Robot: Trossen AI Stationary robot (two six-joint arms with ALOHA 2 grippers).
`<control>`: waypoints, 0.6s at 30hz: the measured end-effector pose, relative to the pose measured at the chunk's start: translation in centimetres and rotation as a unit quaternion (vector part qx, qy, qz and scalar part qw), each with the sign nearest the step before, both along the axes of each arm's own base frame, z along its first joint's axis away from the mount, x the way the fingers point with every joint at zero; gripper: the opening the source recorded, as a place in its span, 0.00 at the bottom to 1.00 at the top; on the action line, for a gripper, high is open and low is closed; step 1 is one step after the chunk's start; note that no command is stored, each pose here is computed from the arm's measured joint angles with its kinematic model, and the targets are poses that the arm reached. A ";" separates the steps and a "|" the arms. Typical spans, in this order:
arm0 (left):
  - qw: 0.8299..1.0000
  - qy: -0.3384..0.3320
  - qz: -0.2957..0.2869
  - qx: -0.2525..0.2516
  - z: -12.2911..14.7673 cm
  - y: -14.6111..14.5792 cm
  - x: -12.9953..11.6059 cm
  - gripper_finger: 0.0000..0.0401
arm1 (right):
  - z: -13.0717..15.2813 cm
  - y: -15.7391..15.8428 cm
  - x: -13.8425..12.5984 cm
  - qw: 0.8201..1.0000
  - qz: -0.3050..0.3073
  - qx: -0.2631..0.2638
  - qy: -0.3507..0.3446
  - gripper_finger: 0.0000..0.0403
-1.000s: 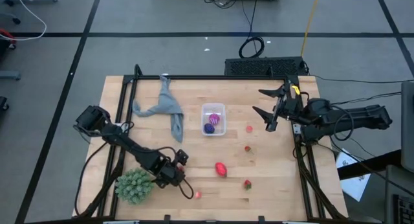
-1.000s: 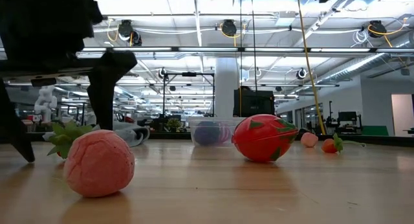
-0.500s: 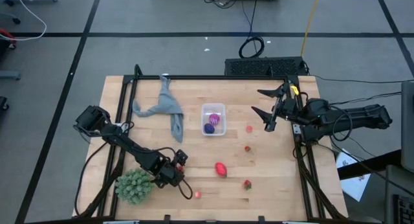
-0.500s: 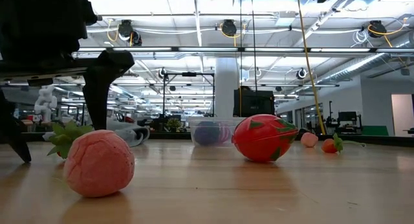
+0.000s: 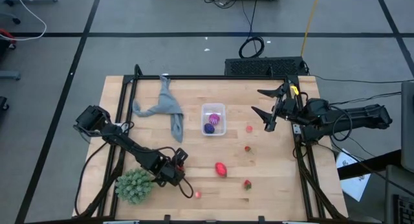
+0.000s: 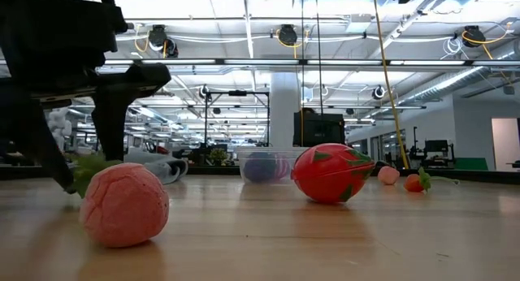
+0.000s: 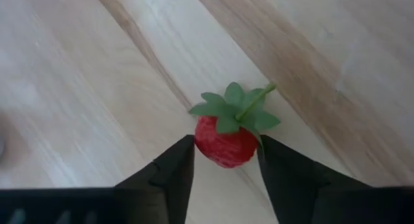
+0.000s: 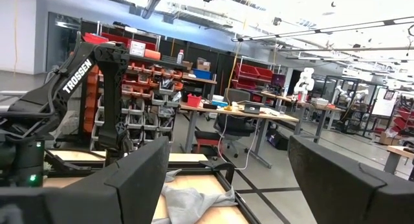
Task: Pick and placing Produce into tupperware
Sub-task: Put the middle left red strawberry into the transparent bin
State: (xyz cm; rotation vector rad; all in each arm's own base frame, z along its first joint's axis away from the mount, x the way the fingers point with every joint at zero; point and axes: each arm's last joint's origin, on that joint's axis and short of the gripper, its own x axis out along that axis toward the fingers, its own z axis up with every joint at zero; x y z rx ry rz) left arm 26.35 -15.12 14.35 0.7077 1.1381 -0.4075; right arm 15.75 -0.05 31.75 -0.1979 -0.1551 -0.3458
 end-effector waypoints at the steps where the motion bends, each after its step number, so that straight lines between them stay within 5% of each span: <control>1: 1.000 0.000 0.003 -0.001 0.0 0.1 0.0 0.40 | 0.0 0.0 0.0 1.000 0.000 0.000 0.000 0.77; 7: 0.999 -0.002 0.035 -0.010 0.0 0.6 0.4 0.33 | 0.0 0.0 0.0 1.000 0.000 0.000 0.000 0.77; 18: 0.999 -0.005 0.040 -0.007 0.0 0.8 0.4 0.35 | 0.0 0.0 0.0 1.000 0.002 0.010 -0.003 0.77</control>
